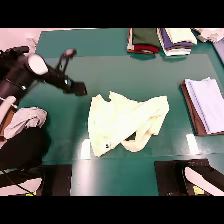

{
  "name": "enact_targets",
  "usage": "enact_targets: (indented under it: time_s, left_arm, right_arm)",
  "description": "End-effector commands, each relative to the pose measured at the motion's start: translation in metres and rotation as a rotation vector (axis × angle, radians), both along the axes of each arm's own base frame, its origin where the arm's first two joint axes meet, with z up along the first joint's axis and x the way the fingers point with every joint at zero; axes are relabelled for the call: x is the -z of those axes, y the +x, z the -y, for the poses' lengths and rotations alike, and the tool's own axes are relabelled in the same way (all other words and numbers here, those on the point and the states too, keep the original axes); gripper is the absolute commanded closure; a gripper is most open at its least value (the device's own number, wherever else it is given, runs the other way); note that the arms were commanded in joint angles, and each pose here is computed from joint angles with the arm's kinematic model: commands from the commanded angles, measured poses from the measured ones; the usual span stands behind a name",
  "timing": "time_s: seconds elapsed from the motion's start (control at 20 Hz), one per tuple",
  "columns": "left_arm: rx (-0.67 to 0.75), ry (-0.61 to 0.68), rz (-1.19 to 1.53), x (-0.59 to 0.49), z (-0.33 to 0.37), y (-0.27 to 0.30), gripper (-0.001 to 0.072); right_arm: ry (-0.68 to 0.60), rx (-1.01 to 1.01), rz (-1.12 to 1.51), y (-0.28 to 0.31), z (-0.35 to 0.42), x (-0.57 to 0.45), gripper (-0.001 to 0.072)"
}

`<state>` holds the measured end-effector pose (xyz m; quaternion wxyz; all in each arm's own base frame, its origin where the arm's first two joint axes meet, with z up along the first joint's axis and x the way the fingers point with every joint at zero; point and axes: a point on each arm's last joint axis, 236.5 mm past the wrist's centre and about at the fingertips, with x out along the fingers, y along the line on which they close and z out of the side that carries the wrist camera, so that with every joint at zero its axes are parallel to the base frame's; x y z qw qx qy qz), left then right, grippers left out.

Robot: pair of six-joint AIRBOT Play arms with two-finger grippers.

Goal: Fold the shirts.

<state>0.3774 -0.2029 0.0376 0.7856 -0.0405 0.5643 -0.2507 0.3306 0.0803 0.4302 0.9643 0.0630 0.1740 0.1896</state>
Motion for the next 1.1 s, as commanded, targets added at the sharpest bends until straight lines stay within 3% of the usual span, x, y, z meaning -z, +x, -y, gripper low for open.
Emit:
enact_targets:
  time_s: [0.0, 0.3, 0.45, 0.5, 0.6, 0.8, 1.05]
  left_arm:
    - [-0.113, -0.051, -0.183, 0.079, -0.010, -0.039, 0.0222]
    - [-0.113, -0.191, -0.287, 0.106, 0.015, -0.073, 0.0222]
    - [-0.074, -0.187, -0.282, 0.106, 0.028, -0.081, 0.0223]
    - [-0.053, -0.183, -0.277, 0.106, 0.035, -0.085, 0.0249]
    - [-0.008, -0.177, -0.249, 0.103, 0.042, -0.085, 0.0672]
    - [-0.037, -0.194, -0.075, 0.039, 0.017, -0.029, 0.0686]
    - [-0.103, -0.213, 0.240, -0.076, -0.023, 0.035, 0.0686]
  right_arm:
    - [-0.001, -0.004, -0.016, 0.003, 0.000, 0.004, 0.0692]
    - [-0.007, -0.090, -0.103, 0.019, -0.027, 0.031, 0.0692]
    - [-0.008, -0.123, -0.140, 0.029, -0.039, 0.044, 0.0692]
    - [-0.008, -0.128, -0.150, 0.032, -0.040, 0.048, 0.0692]
    - [-0.011, -0.127, -0.173, 0.038, -0.040, 0.056, 0.0692]
    - [-0.031, -0.071, -0.368, 0.035, -0.006, 0.109, 0.0692]
    - [0.104, 0.143, -0.695, 0.011, 0.061, 0.253, 0.0691]
